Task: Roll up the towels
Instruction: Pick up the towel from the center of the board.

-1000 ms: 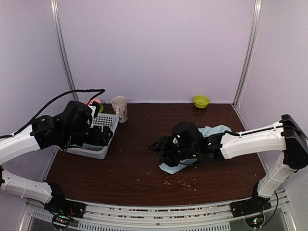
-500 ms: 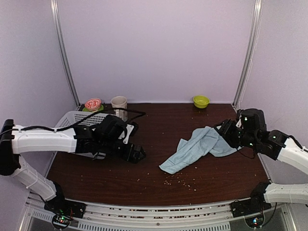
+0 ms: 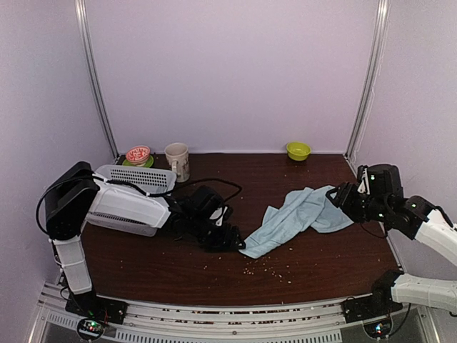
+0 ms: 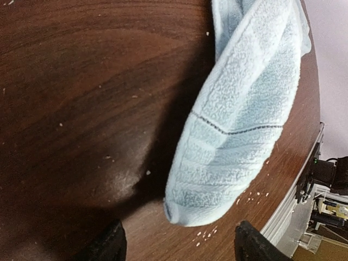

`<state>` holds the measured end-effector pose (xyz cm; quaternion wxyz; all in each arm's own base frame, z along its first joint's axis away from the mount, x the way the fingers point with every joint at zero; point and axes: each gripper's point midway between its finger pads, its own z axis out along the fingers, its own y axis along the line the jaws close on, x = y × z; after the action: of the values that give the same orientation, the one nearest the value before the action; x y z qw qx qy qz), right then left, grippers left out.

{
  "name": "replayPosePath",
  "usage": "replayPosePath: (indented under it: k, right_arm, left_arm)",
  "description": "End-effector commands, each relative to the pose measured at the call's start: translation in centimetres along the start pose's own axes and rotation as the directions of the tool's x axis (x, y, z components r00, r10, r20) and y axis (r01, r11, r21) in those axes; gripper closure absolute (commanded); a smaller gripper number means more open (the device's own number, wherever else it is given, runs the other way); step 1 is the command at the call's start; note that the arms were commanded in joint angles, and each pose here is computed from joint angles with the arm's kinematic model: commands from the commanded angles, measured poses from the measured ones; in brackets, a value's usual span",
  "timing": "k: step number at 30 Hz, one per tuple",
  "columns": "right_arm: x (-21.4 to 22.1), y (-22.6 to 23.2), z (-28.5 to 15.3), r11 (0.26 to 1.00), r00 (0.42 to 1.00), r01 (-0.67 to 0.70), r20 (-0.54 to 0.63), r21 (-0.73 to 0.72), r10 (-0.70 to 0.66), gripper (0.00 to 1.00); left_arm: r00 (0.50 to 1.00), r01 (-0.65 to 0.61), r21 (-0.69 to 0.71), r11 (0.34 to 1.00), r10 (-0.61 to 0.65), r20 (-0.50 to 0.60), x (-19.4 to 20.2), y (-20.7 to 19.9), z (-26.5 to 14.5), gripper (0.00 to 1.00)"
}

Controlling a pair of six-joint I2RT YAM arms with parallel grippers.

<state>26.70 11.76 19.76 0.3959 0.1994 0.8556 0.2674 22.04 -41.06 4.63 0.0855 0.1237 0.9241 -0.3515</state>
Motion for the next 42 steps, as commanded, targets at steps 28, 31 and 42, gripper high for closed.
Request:
replayPosePath:
  k: [28,31,42]
  right_arm:
    - [-2.2,-0.3,-1.5,1.0,0.999,0.018,0.052,-0.014,-0.017,0.4]
    - [-2.3,-0.4,-1.6,1.0,0.998,0.018,0.056,-0.011,-0.017,0.4]
    - [-2.8,-0.4,-1.8,1.0,0.998,0.015,0.063,-0.012,-0.014,0.4]
  left_arm:
    - [0.996,0.078,0.069,0.995,-0.076,-0.037,-2.0,-1.1,2.0,0.7]
    - [0.995,0.09,0.081,0.993,-0.087,-0.048,-1.8,-1.1,2.3,0.72]
    - [0.993,0.097,0.123,0.988,-0.088,-0.08,-1.2,-1.8,2.9,0.97]
